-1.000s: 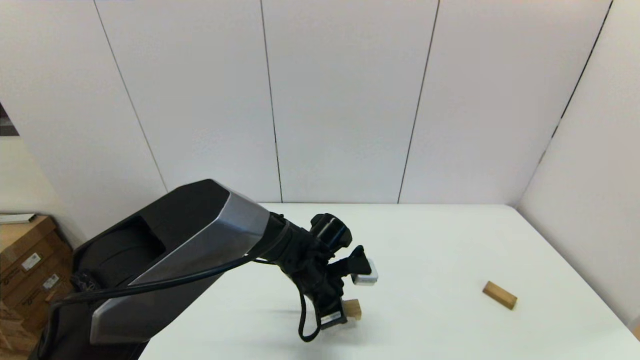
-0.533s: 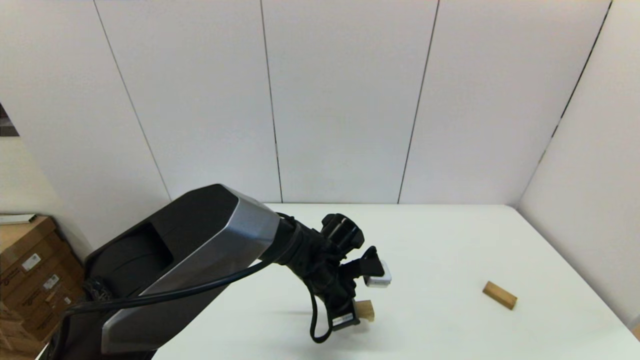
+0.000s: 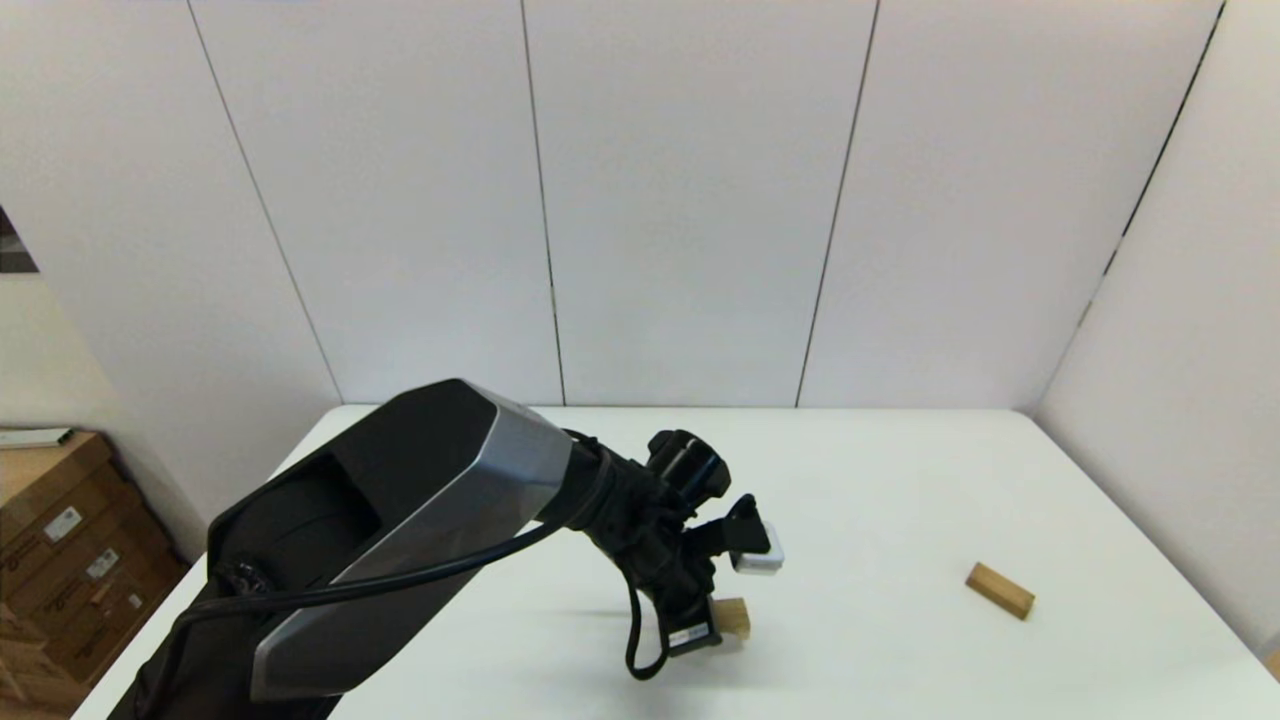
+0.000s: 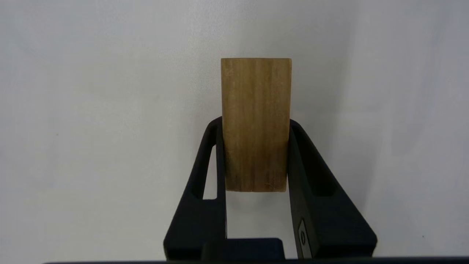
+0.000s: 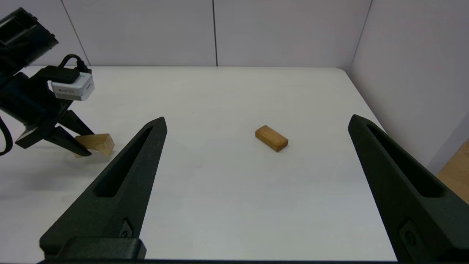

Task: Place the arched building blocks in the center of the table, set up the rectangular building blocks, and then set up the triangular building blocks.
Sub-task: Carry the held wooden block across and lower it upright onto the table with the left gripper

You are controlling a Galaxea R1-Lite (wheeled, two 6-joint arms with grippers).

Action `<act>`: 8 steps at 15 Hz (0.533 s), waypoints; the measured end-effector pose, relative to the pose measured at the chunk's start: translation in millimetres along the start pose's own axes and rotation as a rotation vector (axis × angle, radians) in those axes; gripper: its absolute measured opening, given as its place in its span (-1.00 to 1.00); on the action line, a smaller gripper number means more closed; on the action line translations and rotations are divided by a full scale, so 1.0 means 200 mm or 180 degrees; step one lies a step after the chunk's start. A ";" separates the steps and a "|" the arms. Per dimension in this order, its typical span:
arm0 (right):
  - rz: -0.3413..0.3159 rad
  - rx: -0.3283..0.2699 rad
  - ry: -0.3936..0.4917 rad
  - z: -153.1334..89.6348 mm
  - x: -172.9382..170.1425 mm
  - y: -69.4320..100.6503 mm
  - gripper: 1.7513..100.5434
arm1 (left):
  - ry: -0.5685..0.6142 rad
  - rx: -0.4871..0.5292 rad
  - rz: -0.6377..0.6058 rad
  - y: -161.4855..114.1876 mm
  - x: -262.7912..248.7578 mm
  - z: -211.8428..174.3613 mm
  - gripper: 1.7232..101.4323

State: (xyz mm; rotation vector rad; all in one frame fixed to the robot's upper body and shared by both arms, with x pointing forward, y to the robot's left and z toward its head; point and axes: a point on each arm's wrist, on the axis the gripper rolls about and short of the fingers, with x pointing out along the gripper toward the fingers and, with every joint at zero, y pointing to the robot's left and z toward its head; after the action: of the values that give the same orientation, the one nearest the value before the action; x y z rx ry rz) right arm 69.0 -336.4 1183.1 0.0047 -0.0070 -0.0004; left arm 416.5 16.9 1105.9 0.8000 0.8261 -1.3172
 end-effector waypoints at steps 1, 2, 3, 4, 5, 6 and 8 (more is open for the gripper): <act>-0.0001 0.0000 0.0000 0.00 0.00 0.00 0.95 | 0.0020 -0.0005 -0.0013 0.00 0.00 0.00 -0.47; 0.0000 0.0000 0.0000 0.00 0.00 0.00 0.95 | 0.0061 -0.0022 -0.0048 -0.01 0.00 -0.01 -0.47; 0.0000 -0.0001 0.0000 0.00 0.00 0.00 0.95 | 0.0112 -0.0043 -0.0089 -0.01 0.00 -0.01 -0.47; 0.0000 -0.0001 0.0000 0.00 0.00 0.00 0.95 | 0.0145 -0.0055 -0.0115 -0.02 0.00 -0.02 -0.47; 0.0000 0.0000 0.0000 0.00 0.00 0.00 0.95 | 0.0139 -0.0054 -0.0113 -0.02 0.00 -0.02 -0.47; 0.0000 0.0000 0.0000 0.00 0.00 0.00 0.95 | 0.0139 -0.0054 -0.0116 -0.02 0.00 -0.02 -0.47; 0.0000 -0.0001 0.0001 0.00 0.00 0.00 0.95 | 0.0121 -0.0033 -0.0134 -0.02 0.00 -0.01 -0.47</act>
State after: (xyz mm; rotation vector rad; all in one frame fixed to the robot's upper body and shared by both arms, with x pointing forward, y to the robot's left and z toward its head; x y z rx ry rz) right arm 69.0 -336.4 1183.0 0.0042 -0.0066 -0.0004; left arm 412.9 19.2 1104.8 0.8055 0.8835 -1.3375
